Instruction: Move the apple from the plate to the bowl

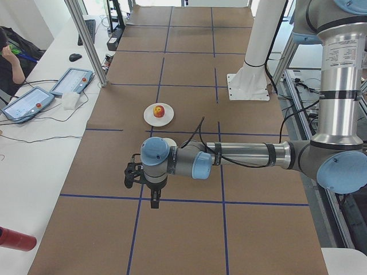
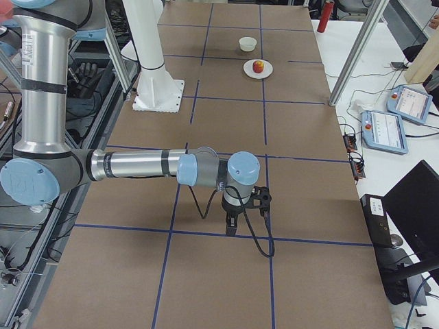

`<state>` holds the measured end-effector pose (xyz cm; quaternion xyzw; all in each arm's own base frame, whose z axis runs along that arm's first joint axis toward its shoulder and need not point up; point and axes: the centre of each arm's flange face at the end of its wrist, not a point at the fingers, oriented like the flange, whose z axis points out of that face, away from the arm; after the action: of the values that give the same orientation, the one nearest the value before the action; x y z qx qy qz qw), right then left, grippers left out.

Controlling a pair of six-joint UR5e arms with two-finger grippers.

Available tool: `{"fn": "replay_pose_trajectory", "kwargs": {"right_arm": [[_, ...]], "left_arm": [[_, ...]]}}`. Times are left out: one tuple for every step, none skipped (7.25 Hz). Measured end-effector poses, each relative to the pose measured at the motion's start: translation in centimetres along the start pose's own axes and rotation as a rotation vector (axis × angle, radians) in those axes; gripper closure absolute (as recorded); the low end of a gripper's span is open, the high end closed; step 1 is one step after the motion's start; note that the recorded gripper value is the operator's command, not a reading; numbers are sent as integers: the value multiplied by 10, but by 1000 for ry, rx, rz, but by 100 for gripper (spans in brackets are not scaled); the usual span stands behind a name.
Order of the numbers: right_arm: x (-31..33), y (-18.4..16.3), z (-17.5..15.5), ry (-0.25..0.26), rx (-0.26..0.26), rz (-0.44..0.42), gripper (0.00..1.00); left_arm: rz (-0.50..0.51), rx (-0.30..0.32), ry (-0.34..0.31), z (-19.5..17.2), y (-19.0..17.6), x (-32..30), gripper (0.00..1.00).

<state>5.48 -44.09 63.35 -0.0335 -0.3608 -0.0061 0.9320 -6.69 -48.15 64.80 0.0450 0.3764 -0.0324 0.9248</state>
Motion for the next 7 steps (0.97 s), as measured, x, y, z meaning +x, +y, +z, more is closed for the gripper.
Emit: {"fn": "replay_pose_trajectory", "kwargs": {"right_arm": [[0,0,0,0,1,0,0],[0,0,0,0,1,0,0],[0,0,0,0,1,1,0],[0,0,0,0,0,0,0],[0,0,0,0,0,0,0],[0,0,0,0,0,0,0],[0,0,0,0,0,0,0]], "left_arm": [[0,0,-2,0,0,0,0],[3,3,-1,-1,-1,1,0],[9,12,3,-5,-3,6,0],[6,26,11,-12,-6,17,0],[-3,39,20,-17,-14,37,0],[13,47,31,-20,-27,71,0],[57,59,32,-22,-38,121,0]]}}
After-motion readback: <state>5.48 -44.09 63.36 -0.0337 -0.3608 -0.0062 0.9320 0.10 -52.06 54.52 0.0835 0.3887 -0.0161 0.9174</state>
